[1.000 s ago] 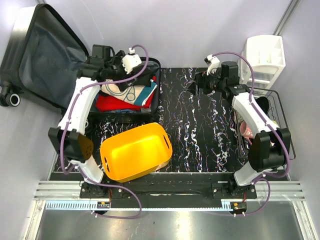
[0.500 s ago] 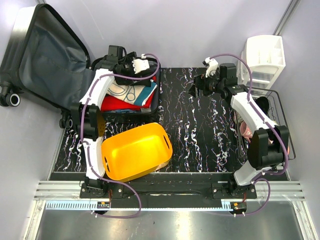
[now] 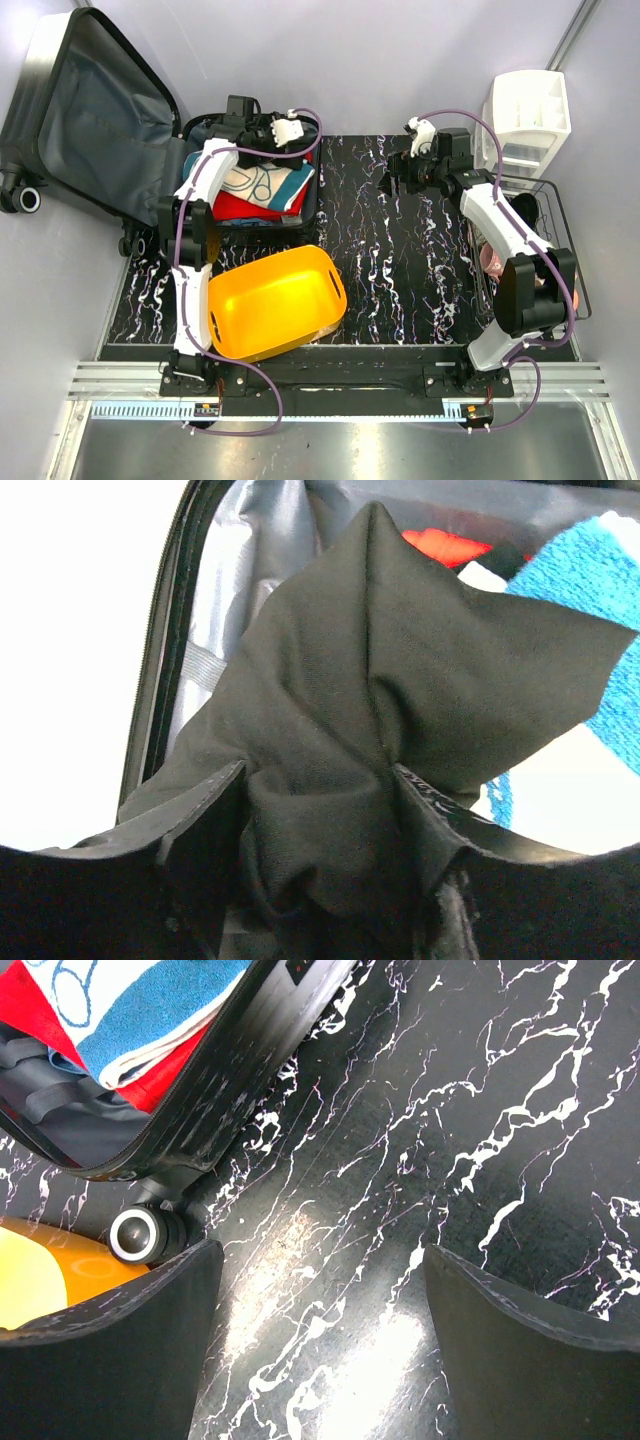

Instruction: Open, take out, and arrange the luggage

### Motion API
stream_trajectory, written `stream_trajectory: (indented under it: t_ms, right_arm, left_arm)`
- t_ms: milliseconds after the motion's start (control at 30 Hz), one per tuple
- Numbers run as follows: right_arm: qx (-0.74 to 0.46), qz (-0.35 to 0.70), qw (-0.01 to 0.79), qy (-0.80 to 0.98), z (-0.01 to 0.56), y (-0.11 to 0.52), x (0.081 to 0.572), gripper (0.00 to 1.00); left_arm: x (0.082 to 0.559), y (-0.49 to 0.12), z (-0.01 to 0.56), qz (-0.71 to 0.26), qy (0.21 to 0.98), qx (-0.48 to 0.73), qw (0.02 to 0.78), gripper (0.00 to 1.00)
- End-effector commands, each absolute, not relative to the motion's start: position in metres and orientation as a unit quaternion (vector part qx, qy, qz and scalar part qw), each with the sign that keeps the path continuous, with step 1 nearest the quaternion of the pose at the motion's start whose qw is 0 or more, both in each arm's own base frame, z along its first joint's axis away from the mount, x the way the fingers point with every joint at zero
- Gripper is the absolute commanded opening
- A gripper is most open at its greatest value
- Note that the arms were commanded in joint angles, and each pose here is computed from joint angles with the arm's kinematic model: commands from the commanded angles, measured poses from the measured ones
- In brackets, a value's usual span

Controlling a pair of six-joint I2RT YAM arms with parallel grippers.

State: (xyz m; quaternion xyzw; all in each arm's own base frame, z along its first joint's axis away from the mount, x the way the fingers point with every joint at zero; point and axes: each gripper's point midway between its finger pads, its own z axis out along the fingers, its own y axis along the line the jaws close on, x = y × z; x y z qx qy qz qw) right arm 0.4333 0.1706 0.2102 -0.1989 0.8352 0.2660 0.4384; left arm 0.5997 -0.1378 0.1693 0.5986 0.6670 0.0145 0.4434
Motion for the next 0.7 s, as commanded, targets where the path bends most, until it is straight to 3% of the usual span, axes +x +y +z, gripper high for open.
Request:
stream_trajectory:
  t_ms: [0,33,233,467,667]
  right_arm:
    - [-0.201,0.251,0.458,0.829,0.227,0.165,0.443,0.89]
    - [-0.2,0.25,0.456,0.83,0.225,0.164,0.444,0.89]
    - [-0.198,0.245,0.454,0.833,0.221,0.164,0.451,0.87]
    - [-0.202,0.251,0.457,0.829,0.224,0.165,0.452,0.87]
    - [-0.206,0.266,0.459,0.823,0.227,0.171,0.452,0.86]
  left_arm:
    - [0.627,-0.14,0.191,0.019,0.648,0.576,0.498,0.54]
    - [0.631,-0.141,0.195,0.022,0.644,0.572,0.507,0.41]
    - [0.641,-0.135,0.217,0.046,0.643,0.557,0.523,0.03]
    - [0.615,-0.127,0.324,0.026,0.639,0.464,0.613,0.0]
    - [0.591,-0.107,0.354,0.014,0.647,0.439,0.623,0.0]
